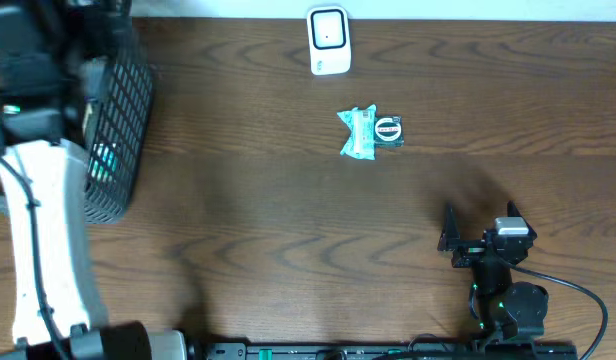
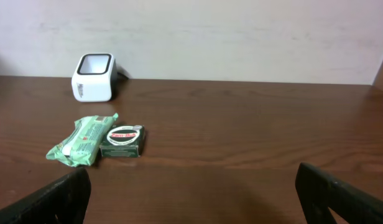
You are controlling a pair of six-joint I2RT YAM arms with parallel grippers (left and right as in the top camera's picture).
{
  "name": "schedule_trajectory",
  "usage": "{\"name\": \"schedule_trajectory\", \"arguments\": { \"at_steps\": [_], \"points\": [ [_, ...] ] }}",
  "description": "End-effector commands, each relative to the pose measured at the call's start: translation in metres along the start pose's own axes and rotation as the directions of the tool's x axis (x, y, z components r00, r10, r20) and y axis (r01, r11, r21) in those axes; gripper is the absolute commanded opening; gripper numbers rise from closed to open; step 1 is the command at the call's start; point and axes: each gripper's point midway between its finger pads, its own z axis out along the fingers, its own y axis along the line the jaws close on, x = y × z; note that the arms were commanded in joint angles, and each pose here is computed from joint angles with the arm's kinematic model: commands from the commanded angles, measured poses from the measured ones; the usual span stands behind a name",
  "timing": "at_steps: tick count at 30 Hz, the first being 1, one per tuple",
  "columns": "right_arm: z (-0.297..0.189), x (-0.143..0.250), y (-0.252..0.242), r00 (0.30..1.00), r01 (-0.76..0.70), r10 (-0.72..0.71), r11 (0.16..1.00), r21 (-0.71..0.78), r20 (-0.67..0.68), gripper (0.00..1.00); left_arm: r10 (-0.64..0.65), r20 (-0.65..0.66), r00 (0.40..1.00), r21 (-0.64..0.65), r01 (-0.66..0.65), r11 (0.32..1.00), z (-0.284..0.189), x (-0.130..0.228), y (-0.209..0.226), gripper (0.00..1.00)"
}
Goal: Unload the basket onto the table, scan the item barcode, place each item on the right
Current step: 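Place the wipes pack beside the tin and withdraw left gripper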
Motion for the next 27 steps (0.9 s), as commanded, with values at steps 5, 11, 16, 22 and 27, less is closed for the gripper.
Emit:
{"name": "schedule_trajectory", "arguments": {
  "at_steps": [5, 11, 16, 22, 27],
  "points": [
    [0.000, 0.001, -0.002, 1.000, -0.011, 0.011, 1.000, 0.006, 0.000, 0.99, -0.085, -0.188, 0.978, -0.269, 0.032, 0.963, 0.048, 0.072, 0.134, 0.98],
    [0.000, 0.001, -0.002, 1.000, -0.011, 0.011, 1.000, 0.006, 0.000, 0.99, -0.150, -0.294, 0.944, -0.330, 0.047, 0.943, 0.073, 0.124, 0.174, 0.92],
    [0.000, 0.001, -0.002, 1.000, -0.011, 0.011, 1.000, 0.006, 0.000, 0.99, -0.140, -0.413, 0.900, -0.319, 0.001, 0.948, 0.092, 0.172, 0.185, 0.91],
    [0.000, 0.001, -0.002, 1.000, -0.011, 0.011, 1.000, 0.006, 0.000, 0.99, -0.062, -0.527, 0.848, -0.264, -0.094, 0.960, 0.110, 0.214, 0.183, 0.91],
    [0.000, 0.001, -0.002, 1.000, -0.011, 0.011, 1.000, 0.006, 0.000, 0.99, -0.083, -0.604, 0.793, -0.357, -0.176, 0.917, 0.108, 0.243, 0.205, 0.80]
  ]
}}
